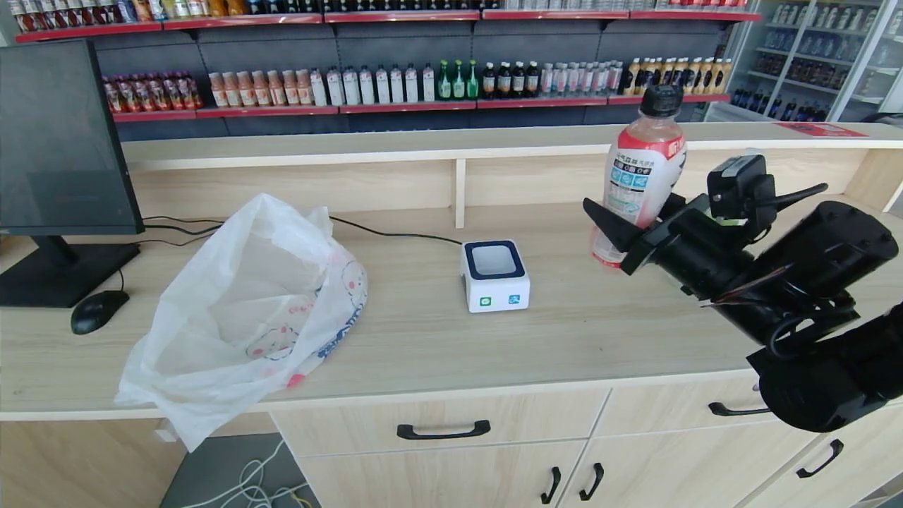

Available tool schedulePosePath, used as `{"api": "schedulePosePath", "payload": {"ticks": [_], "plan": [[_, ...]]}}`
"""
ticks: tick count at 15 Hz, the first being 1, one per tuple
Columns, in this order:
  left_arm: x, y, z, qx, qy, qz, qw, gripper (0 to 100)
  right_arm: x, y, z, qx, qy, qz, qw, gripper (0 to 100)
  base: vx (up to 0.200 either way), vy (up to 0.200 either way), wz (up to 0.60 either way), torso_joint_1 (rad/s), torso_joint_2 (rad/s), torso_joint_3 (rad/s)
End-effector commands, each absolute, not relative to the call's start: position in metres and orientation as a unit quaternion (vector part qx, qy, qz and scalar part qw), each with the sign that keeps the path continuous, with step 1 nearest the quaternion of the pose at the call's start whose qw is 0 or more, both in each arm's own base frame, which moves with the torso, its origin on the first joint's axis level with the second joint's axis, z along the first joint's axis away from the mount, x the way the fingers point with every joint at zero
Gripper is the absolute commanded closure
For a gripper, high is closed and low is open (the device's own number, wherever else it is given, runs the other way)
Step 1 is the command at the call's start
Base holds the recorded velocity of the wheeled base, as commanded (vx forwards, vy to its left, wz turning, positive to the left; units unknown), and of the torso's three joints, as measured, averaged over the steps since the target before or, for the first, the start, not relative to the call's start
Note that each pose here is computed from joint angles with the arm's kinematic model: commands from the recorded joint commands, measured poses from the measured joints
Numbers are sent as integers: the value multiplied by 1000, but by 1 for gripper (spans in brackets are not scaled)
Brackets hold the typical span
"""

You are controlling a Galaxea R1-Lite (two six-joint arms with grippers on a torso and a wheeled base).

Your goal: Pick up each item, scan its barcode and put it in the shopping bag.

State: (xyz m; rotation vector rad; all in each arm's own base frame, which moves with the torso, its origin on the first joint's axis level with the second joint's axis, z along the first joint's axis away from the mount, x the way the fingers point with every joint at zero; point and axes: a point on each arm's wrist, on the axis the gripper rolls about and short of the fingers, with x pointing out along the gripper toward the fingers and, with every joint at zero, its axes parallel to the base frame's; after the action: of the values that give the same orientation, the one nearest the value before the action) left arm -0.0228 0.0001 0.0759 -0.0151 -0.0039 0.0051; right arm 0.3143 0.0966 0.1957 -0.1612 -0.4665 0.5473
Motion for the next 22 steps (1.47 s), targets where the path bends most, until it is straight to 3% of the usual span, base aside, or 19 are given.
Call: {"api": "schedulePosePath", "payload": {"ticks": [1, 5, 14, 22], "plan": [[-23, 0, 76, -8, -2, 3, 1000, 0, 306, 93, 195, -52, -213, 237, 946, 100, -200, 0, 0, 7, 2, -2], [-23, 0, 76, -8, -2, 3, 1000, 0, 283, 84, 186, -26, -176, 200, 963, 100, -200, 0, 0, 7, 7, 2], [-23, 0, 76, -8, -2, 3, 1000, 0, 267, 78, 192, -7, -177, 201, 963, 100, 0, 0, 0, 0, 0, 0], [-23, 0, 76, -9, -2, 3, 1000, 0, 266, 78, 192, -7, -177, 202, 963, 100, 0, 200, 0, 0, 2, 0]]}}
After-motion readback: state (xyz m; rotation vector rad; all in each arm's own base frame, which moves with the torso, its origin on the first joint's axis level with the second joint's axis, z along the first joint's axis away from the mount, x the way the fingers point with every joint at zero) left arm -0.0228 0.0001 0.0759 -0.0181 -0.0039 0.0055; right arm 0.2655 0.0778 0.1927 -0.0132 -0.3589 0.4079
